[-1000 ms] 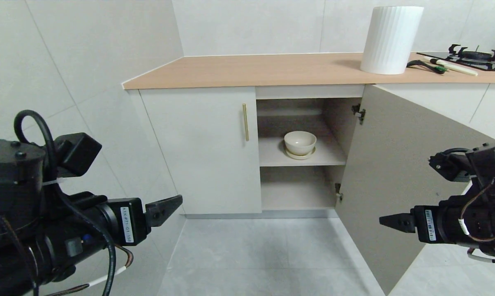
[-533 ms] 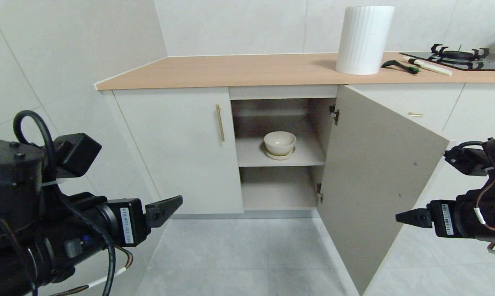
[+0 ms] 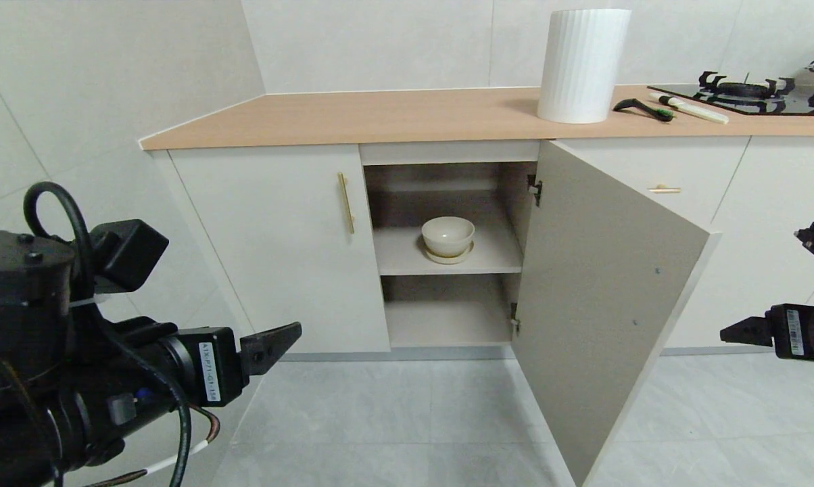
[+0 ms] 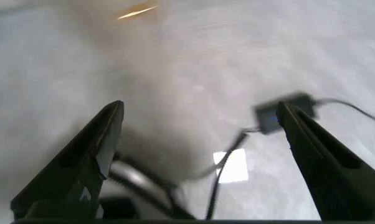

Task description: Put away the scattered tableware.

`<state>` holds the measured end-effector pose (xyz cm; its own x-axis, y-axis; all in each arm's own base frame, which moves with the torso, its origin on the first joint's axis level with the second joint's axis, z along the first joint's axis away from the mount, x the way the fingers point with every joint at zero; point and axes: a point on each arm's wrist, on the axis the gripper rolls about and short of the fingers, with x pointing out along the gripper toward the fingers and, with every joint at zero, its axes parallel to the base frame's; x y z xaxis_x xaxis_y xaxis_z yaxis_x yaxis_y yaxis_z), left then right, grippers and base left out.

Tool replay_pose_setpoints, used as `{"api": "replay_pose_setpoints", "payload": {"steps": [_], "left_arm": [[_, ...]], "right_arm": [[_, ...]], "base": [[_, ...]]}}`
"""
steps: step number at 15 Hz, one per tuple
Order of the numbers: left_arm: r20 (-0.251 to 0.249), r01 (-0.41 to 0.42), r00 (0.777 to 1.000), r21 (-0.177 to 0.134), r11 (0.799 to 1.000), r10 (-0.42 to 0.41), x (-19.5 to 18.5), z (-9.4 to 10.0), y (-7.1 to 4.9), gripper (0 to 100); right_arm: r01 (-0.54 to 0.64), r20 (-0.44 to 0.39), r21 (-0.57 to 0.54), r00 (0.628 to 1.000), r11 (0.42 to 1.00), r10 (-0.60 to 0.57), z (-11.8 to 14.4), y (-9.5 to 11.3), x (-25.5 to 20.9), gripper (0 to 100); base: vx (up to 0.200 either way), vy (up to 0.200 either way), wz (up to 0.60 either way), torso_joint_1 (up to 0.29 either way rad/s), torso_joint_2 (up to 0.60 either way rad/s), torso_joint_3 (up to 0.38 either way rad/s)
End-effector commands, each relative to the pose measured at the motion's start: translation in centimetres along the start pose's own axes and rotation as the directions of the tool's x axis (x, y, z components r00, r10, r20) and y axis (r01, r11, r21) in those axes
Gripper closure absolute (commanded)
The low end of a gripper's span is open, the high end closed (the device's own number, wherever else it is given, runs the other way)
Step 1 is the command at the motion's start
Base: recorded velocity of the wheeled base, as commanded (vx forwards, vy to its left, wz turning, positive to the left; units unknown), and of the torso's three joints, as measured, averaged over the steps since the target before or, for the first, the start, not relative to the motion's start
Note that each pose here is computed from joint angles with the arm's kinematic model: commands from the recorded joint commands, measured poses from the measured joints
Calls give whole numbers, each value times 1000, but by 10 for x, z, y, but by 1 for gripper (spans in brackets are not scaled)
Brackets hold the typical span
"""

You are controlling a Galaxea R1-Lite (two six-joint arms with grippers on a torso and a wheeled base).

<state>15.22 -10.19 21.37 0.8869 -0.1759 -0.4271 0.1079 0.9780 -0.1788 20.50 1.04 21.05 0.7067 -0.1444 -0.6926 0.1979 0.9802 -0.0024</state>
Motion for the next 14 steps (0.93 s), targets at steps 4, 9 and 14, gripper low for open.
{"api": "replay_pose_setpoints", "payload": {"steps": [4, 9, 14], "left_arm": [[-1, -2, 1000, 0, 1000, 2, 1, 0, 0, 0], [-1, -2, 1000, -2, 1000, 2, 1, 0, 0, 0], [15, 5, 1000, -9, 1000, -5, 0, 3, -1, 0]], "right_arm": [[87, 25, 78, 996, 993, -89, 17, -14, 37, 0], [66, 66, 225, 994, 972, -83, 26, -2, 90, 0], [33, 107, 283, 992, 959, -66, 30, 4, 118, 0]], "base": [[0, 0, 0, 0, 0, 0], [0, 0, 0, 0, 0, 0], [0, 0, 0, 0, 0, 0]]}}
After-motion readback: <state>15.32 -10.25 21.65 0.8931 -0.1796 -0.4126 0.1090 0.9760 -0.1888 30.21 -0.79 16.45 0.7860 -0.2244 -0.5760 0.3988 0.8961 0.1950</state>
